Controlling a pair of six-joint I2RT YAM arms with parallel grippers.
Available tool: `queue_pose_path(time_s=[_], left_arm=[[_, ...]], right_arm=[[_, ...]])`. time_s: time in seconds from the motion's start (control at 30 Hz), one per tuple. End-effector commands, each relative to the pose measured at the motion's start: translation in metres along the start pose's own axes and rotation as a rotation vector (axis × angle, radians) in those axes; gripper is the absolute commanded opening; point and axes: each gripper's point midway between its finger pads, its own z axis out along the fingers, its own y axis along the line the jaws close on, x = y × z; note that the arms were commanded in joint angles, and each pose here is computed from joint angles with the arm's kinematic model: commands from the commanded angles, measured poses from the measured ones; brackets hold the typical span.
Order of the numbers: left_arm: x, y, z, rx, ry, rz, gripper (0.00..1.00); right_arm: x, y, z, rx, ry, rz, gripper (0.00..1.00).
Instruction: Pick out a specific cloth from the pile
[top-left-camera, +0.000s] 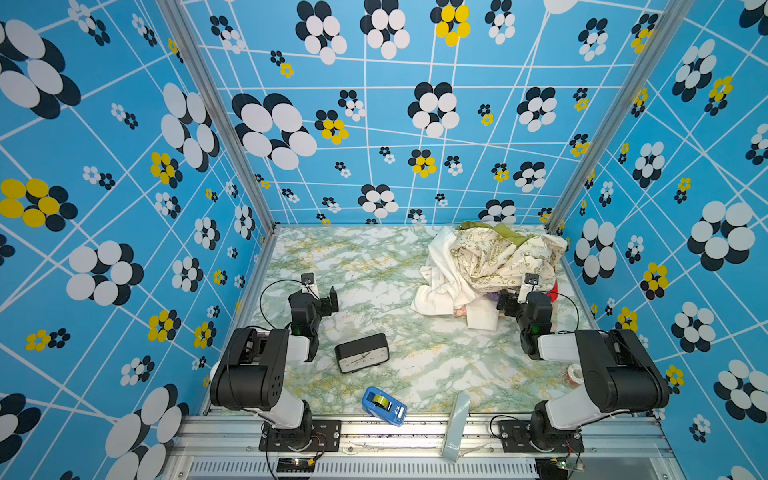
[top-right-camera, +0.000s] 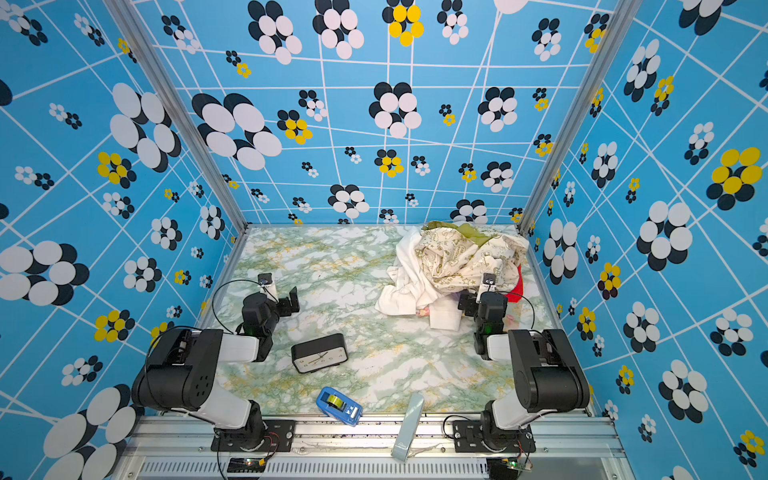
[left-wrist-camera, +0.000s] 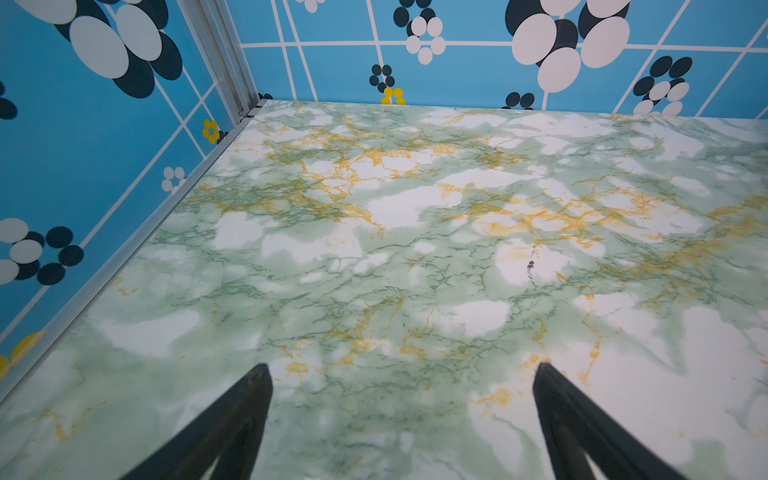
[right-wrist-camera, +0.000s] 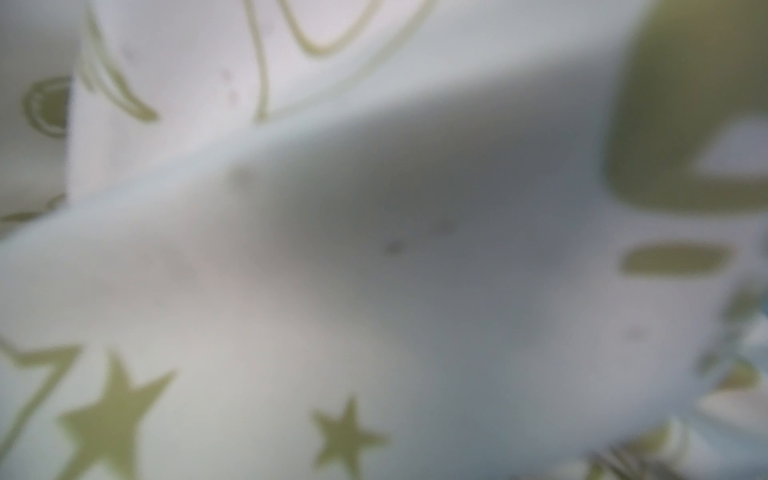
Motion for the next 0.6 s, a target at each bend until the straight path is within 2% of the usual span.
queue_pose_path(time_s=[0.0,0.2,0.3,0.57], left_arm=[[-0.008,0.001,0.0,-0.007,-0.022,0.006,0.99],[-0.008,-0.002,0.001,0.003,-0.015,0.016,0.99],[-0.007,-0.017,0.002,0.089,0.001,0.045,0.99],[-0.007,-0.016,0.002,0.093,0.0,0.041,0.99]], right_arm=[[-0.013,0.003,0.001,-0.01,-0.04,0.007,0.99],[-0.013,0.003,0.001,-0.011,-0.038,0.008,0.99],[-0.013,0.003,0.001,-0.009,-0.039,0.008,0.99],[-0.013,0.003,0.001,-0.01,-0.039,0.008,0.99]])
